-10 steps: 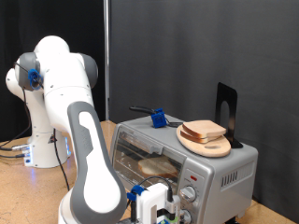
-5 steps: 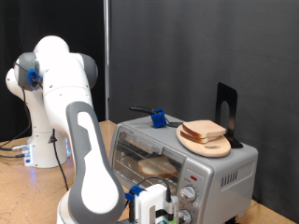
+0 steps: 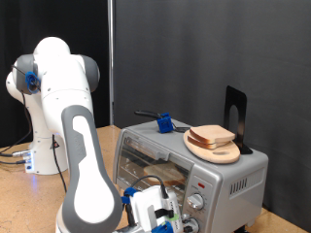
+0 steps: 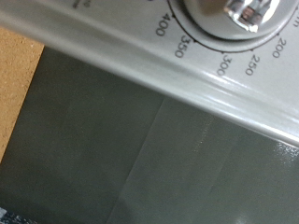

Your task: Make a piece of toast with the oven

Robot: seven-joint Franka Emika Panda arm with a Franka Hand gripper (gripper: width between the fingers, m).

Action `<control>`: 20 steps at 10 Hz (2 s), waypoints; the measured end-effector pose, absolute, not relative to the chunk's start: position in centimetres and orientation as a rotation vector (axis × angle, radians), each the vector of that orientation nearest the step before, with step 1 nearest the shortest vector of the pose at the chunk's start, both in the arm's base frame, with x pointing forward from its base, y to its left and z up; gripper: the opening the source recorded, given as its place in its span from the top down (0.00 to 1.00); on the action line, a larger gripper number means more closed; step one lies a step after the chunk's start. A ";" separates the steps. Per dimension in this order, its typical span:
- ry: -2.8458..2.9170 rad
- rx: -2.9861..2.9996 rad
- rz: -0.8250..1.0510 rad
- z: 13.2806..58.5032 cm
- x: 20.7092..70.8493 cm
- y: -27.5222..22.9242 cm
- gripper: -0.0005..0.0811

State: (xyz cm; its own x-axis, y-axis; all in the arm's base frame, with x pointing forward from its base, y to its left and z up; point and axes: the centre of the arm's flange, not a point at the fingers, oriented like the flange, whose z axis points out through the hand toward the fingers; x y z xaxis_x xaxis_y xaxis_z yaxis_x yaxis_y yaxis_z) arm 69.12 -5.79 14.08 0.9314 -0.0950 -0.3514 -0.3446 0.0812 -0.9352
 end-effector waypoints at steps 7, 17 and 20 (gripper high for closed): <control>0.621 -1.526 0.507 14.5 68.9 -7.6 0.99; 0.667 -1.635 0.583 14.3 70.2 -5.4 0.16; 0.709 -1.611 0.668 13.5 70.2 -4.4 0.16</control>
